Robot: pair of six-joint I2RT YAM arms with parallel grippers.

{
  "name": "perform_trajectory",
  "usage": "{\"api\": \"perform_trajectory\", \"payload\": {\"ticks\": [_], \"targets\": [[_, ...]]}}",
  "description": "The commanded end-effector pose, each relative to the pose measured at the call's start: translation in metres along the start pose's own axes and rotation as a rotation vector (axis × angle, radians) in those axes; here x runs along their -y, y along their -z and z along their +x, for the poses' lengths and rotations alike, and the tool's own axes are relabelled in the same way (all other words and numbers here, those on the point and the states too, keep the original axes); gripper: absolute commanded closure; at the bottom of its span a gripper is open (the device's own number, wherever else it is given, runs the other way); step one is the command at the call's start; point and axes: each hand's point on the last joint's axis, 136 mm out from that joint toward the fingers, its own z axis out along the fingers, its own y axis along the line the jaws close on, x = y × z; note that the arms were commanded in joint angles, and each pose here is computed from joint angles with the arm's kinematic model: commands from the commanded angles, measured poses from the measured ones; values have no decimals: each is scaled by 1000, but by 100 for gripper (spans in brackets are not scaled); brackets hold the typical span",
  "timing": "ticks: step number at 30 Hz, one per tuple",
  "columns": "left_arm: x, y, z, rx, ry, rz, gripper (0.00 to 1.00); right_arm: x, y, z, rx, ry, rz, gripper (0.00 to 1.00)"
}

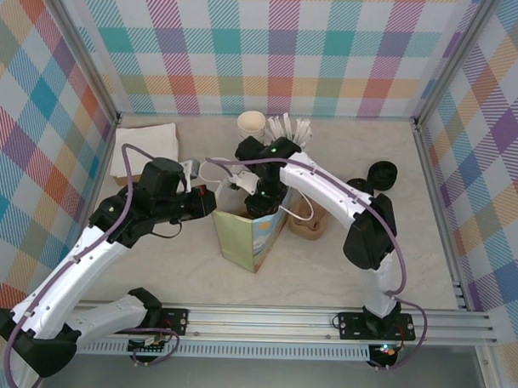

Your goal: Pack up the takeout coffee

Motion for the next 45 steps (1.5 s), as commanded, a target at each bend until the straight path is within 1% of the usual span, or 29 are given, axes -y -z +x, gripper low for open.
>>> {"api": "perform_trajectory", "payload": {"ticks": [1, 6, 12, 14, 17, 20, 26, 29, 32, 37, 40, 43, 45], "targets": [[14, 9, -8, 54, -38, 59, 98, -3, -4, 7, -53, -9, -6, 76], [13, 10, -8, 55, -42, 51, 98, -2, -13, 9, -80, -11, -14, 76], [12, 10, -9, 58, -42, 47, 98, -3, -13, 4, -64, -10, -19, 74], [12, 10, -9, 58, -45, 48, 98, -3, -10, 2, -58, -8, -20, 72], [11, 10, -8, 56, -45, 44, 98, -5, -2, -3, -28, -6, -20, 64], [11, 10, -7, 55, -45, 42, 98, -5, 11, -8, 14, -3, -11, 52], [6, 9, -4, 47, -39, 28, 98, -6, 34, -19, 86, 4, 2, 37], [1, 7, -1, 43, -31, 10, 98, -6, 45, -23, 116, 5, 9, 32], [-5, 5, 1, 44, -20, -9, 98, -5, 59, -29, 156, 4, 22, 31], [-11, 4, 3, 46, -7, -29, 98, -1, 97, -38, 260, -16, 49, 30], [-13, 2, 5, 42, -1, -37, 98, 4, 123, -42, 340, -44, 67, 27], [-14, 1, 6, 39, 4, -38, 94, 10, 151, -42, 430, -83, 81, 20], [-14, 1, 6, 40, 4, -35, 88, 13, 169, -42, 490, -102, 88, 15]]}}
